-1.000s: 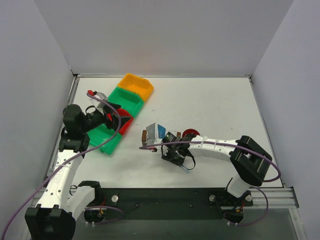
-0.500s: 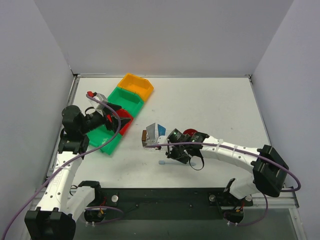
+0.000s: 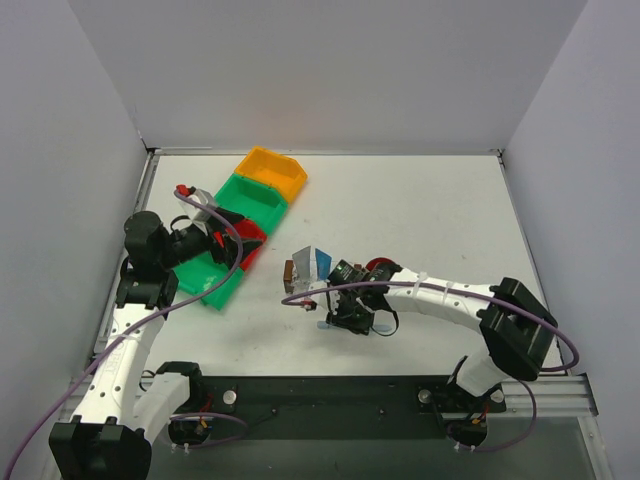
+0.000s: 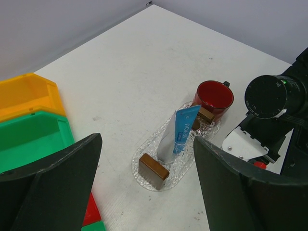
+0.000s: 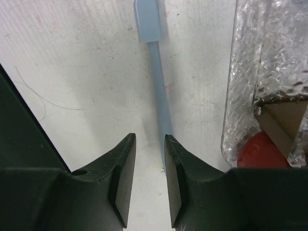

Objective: Prepare toiletry sets of a toothbrush and toothpaste on the tray

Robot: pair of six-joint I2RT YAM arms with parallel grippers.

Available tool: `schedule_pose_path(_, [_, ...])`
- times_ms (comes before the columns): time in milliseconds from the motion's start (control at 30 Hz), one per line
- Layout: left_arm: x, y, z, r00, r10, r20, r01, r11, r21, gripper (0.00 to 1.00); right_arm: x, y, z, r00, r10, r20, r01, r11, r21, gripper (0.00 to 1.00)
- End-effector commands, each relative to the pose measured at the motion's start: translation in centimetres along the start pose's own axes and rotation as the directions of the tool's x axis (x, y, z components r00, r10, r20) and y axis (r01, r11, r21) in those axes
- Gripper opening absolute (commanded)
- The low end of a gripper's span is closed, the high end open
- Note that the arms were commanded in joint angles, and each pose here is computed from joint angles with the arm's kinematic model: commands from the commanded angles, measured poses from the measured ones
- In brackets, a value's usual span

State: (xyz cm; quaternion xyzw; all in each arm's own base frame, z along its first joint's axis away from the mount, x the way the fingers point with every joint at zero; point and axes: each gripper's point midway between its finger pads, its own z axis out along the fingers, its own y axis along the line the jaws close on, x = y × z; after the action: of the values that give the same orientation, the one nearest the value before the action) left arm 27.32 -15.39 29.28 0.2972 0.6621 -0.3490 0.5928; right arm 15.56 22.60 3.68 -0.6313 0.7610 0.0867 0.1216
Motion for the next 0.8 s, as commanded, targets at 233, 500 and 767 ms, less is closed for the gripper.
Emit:
schedule_pose_path(233, [-1.7, -0.4, -0.3, 0.996, 0.087, 0.019, -0.087, 0.996, 0.017, 0.88, 0.3, -0.5, 2.1, 0.998, -0.045, -0.034, 0.044, 0.998, -0.04, 0.27])
schedule_pose_path(500, [-1.2, -0.2, -0.2, 0.997, 0.081, 0.01, -0.081, 0.997, 0.017, 0.88, 1.6, -0.8, 3.0, 0.997, -0.033, -0.063, 0.03, 0.998, -0.059, 0.26])
schedule_pose_path(767, [-1.2, -0.2, -0.3, 0.997, 0.081, 0.01, -0.081, 0.997, 0.014, 0.88, 2.6, -0.5, 3.8, 0.996, -0.031, -0.081, 0.029, 0.999, -0.022, 0.22])
